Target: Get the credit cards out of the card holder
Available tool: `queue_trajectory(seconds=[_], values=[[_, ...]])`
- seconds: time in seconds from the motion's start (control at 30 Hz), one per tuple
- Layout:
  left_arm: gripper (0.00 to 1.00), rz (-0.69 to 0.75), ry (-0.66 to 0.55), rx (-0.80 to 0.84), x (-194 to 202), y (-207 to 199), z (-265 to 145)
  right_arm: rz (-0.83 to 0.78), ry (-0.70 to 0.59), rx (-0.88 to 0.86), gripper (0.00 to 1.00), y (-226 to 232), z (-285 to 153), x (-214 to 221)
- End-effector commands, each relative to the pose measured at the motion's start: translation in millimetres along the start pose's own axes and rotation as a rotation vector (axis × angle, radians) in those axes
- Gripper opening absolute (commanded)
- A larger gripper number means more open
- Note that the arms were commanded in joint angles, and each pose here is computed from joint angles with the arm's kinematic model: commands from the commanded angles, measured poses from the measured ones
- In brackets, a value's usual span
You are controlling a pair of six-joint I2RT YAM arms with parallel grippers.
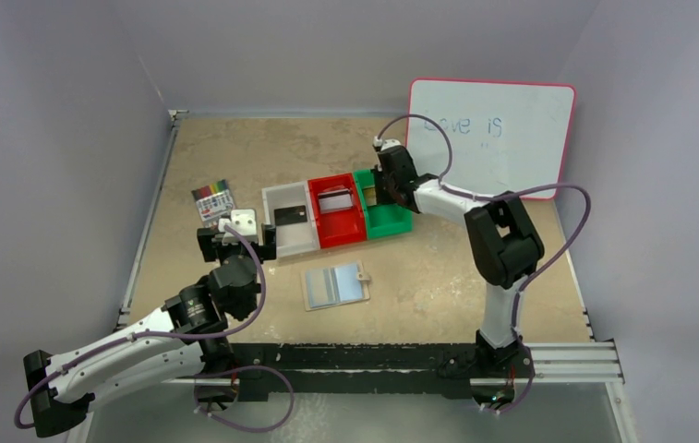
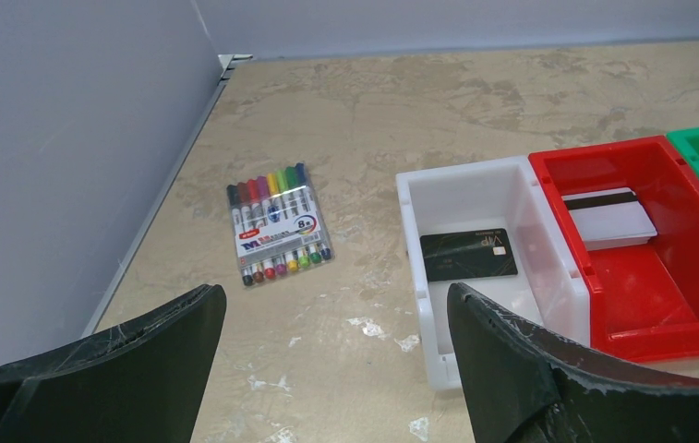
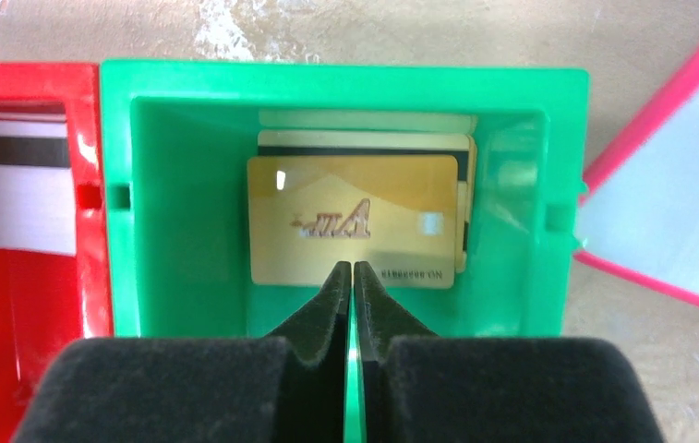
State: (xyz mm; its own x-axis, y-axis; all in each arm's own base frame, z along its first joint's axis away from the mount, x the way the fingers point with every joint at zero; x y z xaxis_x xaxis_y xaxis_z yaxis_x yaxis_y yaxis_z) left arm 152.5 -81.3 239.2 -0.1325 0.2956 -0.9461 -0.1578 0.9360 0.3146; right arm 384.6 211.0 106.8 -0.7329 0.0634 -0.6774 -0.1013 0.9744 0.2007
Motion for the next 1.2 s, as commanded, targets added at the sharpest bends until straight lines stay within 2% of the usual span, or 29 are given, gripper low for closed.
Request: queue_trajectory(seconds=[0.0,0.1,0.17,0.33,0.43,0.53,0.67,0.93,1.17], values=[[0.89,-0.005,-0.007,-0.020,-1.4,2.3,0.7,0.043,-0.158,-0.046,0.06,9.0,-53.4,-35.8],[0.90,-0.007,-0.003,-0.032,-1.1,2.4,0.9,0.082,-0.241,-0.102,0.16,14.3,-93.9,-42.4],[0.90,-0.011,0.001,-0.043,-2.1,2.7,1.2,0.132,-0.298,-0.182,0.30,18.5,-122.0,-41.4],[0.91,-0.004,0.018,-0.092,-3.2,4.4,2.2,0.293,-0.360,-0.331,0.50,15.0,-179.8,-15.3],[0.91,-0.002,0.023,-0.120,-3.1,5.7,2.6,0.321,-0.356,-0.467,0.53,17.8,-201.4,0.8],[0.91,-0.004,0.027,-0.138,-3.4,6.2,3.1,0.317,-0.295,-0.514,0.53,31.9,-207.2,26.7],[0.91,0.002,0.035,-0.172,-4.2,7.4,3.5,0.297,-0.182,-0.475,0.53,62.7,-201.2,67.8],[0.91,-0.010,0.045,-0.272,-8.9,17.3,1.8,0.164,-0.061,-0.223,0.55,121.1,-178.6,125.7],[0.91,-0.077,0.024,-0.415,-15.7,38.3,-4.0,0.063,0.005,-0.193,0.61,171.6,-160.3,162.5]])
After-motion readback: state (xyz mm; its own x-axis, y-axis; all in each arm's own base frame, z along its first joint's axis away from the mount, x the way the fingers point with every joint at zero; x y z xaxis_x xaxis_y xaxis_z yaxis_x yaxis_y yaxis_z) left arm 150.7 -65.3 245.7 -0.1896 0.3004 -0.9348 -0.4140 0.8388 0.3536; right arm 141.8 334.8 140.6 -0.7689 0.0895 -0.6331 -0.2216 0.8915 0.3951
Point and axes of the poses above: each gripper's point midway between its finger pads, its own z axis out along the fingers, its own y axis along the line the jaws close on, x = y × z, the point moved 8 cm from there along -z, back along the fingers, and after that the axes turned 10 degrees about z, right-handed, at the moved point
